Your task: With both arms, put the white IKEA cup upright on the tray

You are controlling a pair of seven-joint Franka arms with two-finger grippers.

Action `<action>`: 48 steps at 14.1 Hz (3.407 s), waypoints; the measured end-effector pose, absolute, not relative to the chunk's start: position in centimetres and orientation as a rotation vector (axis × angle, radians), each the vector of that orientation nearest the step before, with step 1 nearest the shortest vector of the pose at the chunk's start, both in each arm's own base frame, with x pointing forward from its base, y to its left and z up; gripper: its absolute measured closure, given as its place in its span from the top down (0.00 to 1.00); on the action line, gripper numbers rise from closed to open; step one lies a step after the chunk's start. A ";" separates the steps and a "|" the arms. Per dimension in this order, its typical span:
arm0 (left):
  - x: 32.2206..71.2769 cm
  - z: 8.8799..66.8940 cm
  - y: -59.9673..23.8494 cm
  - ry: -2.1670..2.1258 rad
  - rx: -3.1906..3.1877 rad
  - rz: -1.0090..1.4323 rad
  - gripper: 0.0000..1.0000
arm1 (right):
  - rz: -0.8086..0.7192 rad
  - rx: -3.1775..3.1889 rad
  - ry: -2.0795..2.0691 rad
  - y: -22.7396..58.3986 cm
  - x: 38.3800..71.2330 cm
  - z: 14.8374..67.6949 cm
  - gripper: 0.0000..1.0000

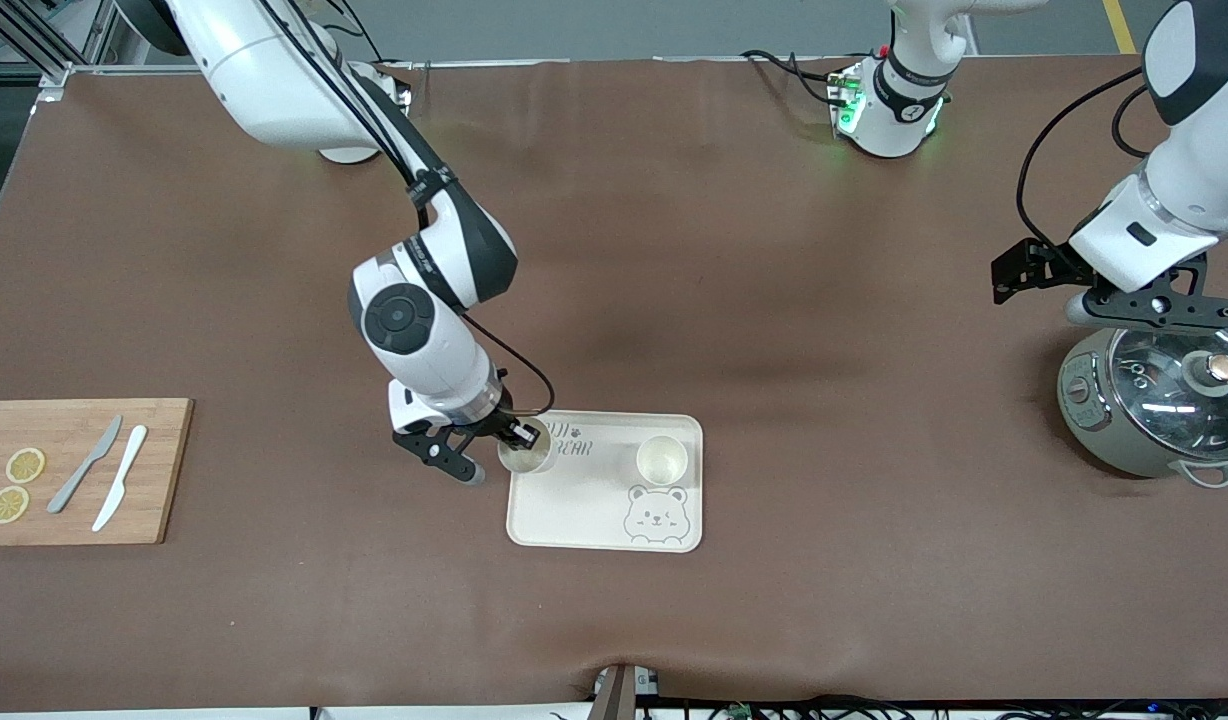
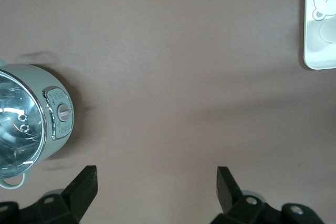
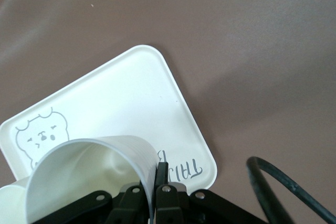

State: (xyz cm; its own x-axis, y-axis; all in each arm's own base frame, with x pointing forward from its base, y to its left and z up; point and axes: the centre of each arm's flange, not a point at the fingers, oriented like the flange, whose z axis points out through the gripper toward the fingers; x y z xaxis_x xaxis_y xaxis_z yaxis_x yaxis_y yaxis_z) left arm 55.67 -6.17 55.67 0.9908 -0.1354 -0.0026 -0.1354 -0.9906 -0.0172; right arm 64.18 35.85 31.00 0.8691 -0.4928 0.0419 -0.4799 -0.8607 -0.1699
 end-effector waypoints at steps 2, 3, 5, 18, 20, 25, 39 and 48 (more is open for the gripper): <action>55.7 55.6 -6.2 0.212 -3.117 0.003 1.00 | -0.138 -2.894 0.748 36.1 64.3 30.1 0.04; 55.7 55.6 -6.2 0.212 -3.117 0.003 1.00 | -0.143 -2.895 0.746 36.2 64.3 29.7 0.04; 55.7 55.6 -6.2 0.214 -3.117 0.002 1.00 | -0.160 -2.897 0.744 36.7 64.1 29.0 0.04; 55.7 55.6 -6.4 0.321 -3.108 -0.002 1.00 | -0.226 -2.924 0.764 38.4 63.4 23.6 0.04; 55.7 55.6 -6.4 0.321 -3.108 -0.002 1.00 | -0.238 -2.928 0.761 38.5 63.3 23.0 0.04; 55.8 55.3 -6.4 0.321 -3.108 0.006 1.00 | -0.253 -2.934 0.764 38.8 63.1 22.3 0.04; 56.1 54.8 -6.4 0.321 -3.109 0.012 1.00 | -0.289 -2.931 0.752 39.0 63.4 22.4 0.83; 56.2 54.7 -6.4 0.322 -3.109 0.001 1.00 | -0.230 -3.020 0.769 39.4 61.6 35.9 1.00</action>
